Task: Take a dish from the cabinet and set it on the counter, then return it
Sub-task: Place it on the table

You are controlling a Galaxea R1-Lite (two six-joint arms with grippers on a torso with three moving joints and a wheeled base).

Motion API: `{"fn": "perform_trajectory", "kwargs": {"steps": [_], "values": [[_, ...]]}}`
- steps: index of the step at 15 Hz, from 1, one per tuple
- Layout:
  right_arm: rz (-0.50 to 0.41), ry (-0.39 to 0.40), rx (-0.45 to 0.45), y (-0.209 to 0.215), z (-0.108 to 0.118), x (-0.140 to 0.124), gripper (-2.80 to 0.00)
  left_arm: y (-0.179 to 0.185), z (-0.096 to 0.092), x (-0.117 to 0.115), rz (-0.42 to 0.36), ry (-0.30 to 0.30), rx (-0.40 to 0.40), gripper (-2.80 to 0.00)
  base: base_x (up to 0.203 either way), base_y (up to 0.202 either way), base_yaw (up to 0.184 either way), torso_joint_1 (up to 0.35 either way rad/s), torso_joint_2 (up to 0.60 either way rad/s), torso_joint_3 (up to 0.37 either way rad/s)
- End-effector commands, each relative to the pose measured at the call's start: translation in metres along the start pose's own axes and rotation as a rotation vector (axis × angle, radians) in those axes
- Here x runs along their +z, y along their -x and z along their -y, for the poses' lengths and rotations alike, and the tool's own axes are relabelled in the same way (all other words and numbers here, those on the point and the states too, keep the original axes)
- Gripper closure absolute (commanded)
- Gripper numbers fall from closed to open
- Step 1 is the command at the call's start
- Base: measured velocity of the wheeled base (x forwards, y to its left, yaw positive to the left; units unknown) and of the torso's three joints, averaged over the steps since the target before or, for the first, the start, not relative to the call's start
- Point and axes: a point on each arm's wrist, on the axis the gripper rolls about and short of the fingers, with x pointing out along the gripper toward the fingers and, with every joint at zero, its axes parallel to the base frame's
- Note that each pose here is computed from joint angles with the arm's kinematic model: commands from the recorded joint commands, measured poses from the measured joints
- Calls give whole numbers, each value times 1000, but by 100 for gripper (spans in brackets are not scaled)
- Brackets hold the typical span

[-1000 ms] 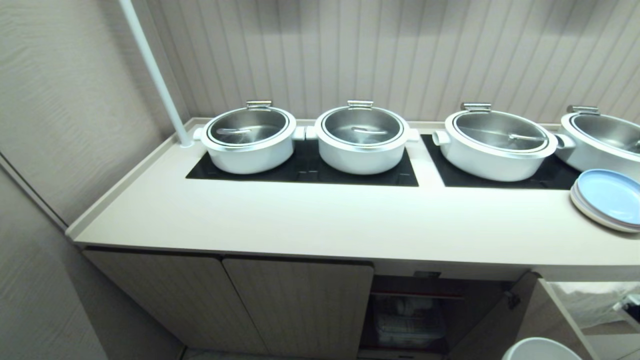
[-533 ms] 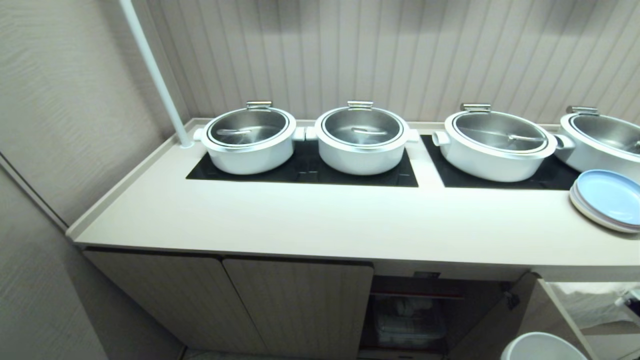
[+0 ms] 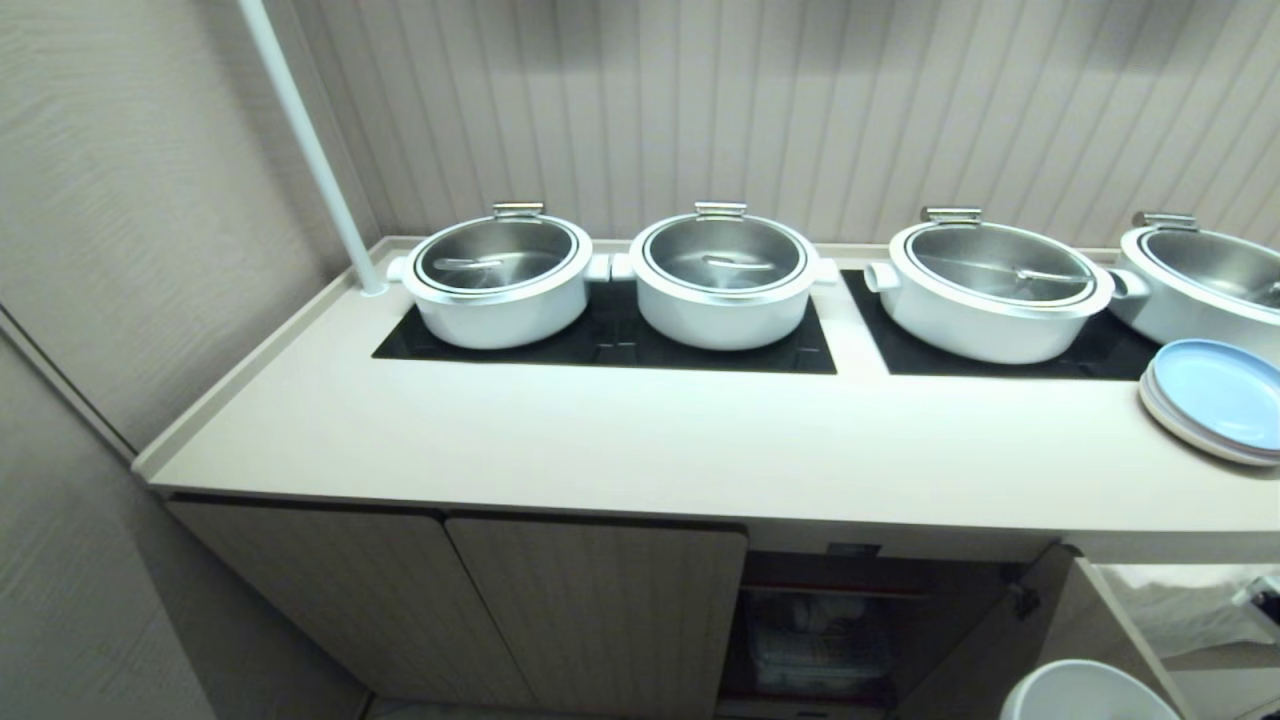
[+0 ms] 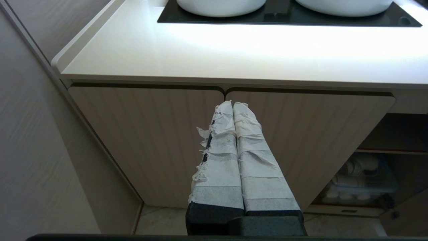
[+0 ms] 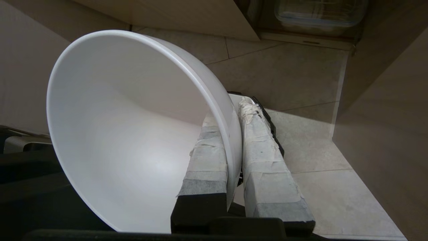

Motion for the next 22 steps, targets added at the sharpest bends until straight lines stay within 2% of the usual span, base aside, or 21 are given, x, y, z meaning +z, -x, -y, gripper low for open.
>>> {"fn": "perform_trajectory", "kwargs": {"steps": [1, 6, 10, 17, 22], "values": [[6, 7, 8, 1, -2, 4, 0, 0, 0, 0, 1, 0, 0, 0, 0, 0, 0, 0, 0, 0], [-40, -10, 13, 3, -5, 28, 0, 0, 0, 0, 0, 0, -1, 0, 0, 0, 0, 0, 0, 0], [-53, -13, 5, -10, -3, 61, 0, 0, 0, 0, 0, 0, -1, 0, 0, 0, 0, 0, 0, 0], [-5, -27, 4, -50, 5, 151, 0, 0, 0, 0, 0, 0, -1, 0, 0, 0, 0, 0, 0, 0], [14, -131, -3, -91, 17, 201, 0, 0, 0, 0, 1, 0, 0, 0, 0, 0, 0, 0, 0, 0]]}}
